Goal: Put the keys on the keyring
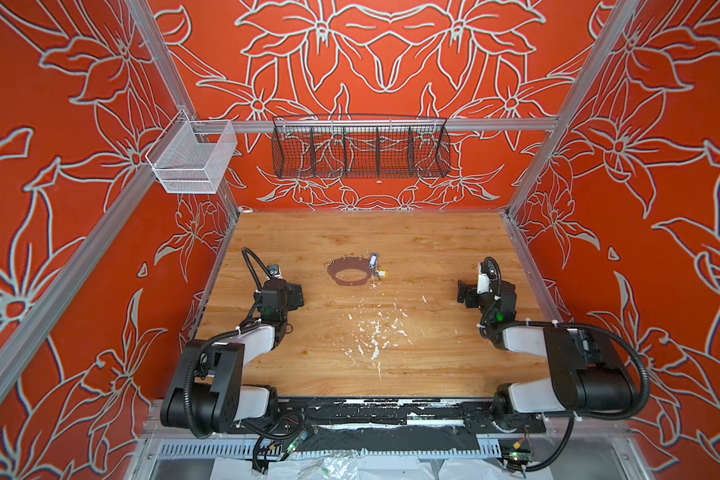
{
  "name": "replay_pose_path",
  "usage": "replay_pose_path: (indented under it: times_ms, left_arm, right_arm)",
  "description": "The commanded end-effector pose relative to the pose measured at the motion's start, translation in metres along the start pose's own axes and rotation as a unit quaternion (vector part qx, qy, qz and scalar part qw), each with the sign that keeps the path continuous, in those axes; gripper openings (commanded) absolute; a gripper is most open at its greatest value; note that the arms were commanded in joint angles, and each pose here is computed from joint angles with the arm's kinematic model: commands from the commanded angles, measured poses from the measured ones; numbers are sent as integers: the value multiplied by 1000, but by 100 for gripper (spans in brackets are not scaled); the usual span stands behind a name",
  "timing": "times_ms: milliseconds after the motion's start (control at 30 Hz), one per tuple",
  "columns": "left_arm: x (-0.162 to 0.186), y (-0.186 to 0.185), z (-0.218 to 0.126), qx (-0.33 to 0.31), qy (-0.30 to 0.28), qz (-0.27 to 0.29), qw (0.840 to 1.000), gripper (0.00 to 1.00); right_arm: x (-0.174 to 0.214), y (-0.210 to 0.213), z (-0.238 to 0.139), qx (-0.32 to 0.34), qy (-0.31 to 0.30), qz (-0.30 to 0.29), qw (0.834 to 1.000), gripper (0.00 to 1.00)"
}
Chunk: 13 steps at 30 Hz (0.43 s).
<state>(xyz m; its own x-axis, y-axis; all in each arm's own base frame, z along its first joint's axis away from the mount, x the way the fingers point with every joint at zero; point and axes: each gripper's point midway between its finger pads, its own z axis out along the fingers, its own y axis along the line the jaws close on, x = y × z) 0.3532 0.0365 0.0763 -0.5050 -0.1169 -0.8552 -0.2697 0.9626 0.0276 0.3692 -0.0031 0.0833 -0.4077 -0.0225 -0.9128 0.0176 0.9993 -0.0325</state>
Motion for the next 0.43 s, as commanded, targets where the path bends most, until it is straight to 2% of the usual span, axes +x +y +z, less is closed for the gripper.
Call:
replay_pose_path:
  times_ms: [0, 400]
  left_arm:
    - [-13, -3, 0, 8, -22, -8, 1000, 97]
    - [-12, -3, 0, 9, -19, -8, 1000, 97]
  right_arm:
    - [-11, 2, 0, -2, -15, -2, 1000, 97]
    - [-11, 2, 0, -2, -15, -2, 1000, 97]
